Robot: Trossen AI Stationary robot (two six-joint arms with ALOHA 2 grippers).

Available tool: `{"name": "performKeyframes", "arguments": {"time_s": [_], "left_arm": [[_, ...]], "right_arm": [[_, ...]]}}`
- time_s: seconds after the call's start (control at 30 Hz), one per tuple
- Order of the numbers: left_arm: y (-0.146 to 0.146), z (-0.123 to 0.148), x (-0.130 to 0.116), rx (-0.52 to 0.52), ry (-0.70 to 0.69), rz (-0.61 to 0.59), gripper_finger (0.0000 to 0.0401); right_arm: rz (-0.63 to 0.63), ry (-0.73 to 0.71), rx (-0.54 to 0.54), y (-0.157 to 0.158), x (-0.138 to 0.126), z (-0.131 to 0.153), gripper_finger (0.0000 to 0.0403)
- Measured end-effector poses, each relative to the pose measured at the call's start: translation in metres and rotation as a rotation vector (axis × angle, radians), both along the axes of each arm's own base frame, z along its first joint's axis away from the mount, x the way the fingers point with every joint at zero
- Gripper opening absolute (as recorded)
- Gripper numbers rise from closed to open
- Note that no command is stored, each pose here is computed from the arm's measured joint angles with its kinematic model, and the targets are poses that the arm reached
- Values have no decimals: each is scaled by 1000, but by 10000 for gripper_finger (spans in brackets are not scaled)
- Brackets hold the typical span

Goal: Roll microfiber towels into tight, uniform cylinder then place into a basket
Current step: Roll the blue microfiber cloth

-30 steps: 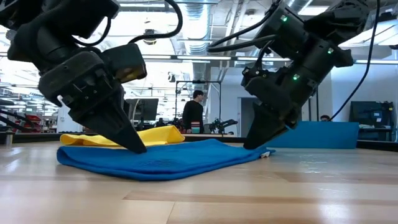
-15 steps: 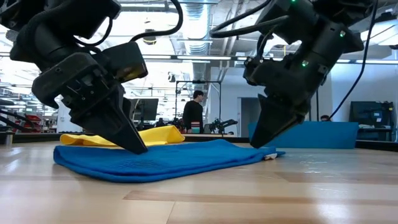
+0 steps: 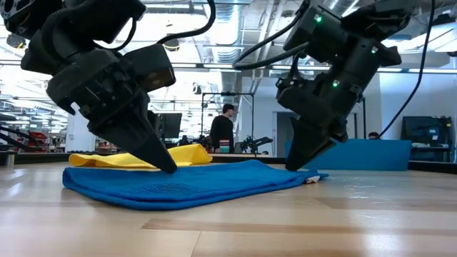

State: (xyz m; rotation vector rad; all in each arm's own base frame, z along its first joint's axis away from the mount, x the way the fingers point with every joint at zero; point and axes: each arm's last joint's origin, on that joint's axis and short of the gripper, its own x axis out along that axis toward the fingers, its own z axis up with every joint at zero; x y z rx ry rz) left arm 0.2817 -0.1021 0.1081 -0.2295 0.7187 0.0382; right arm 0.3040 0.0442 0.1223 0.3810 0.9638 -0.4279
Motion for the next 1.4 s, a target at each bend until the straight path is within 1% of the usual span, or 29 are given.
{"name": "performKeyframes", "arguments": {"time_s": [0.1,0.27,0.4,0.53,0.67,0.77,0.83,0.9,0.97,1.07,1.17,1.23,1.33,1.4], "left_arm": [[1,-6,1,-14,15,55,135],[4,-7,3,-41,7,85,135],[3,-5,5,-88,-23,113,135],[4,-6,4,-126,-14,149,135],[3,-3,6,-69,-27,97,135],[5,9,12,-28,-74,73,135],[7,18,17,6,-93,58,135],[9,25,20,44,-96,40,135],[12,33,25,91,-107,31,135],[20,38,32,138,-126,34,135],[33,41,40,136,-134,49,135],[41,38,42,142,-119,68,135],[54,33,47,138,-118,102,135],[62,26,51,114,-115,97,135]], "right_arm": [[-17,-1,1,-5,1,0,74],[-18,-15,-9,-12,3,1,74],[-29,-25,-8,-16,5,1,74],[-18,-19,-29,-21,5,1,74],[15,-13,-50,-20,5,2,74],[30,-29,-54,-17,5,7,74],[38,-13,-56,-16,1,10,74],[45,-22,-57,-14,-2,18,74],[57,4,-64,-13,-9,26,74],[46,8,-107,-12,-21,43,74],[23,-22,-164,-12,-32,63,74],[5,-54,-181,-15,-40,76,74],[-24,-134,-194,-22,-48,97,74],[-52,-193,-198,-27,-54,111,74]]}}
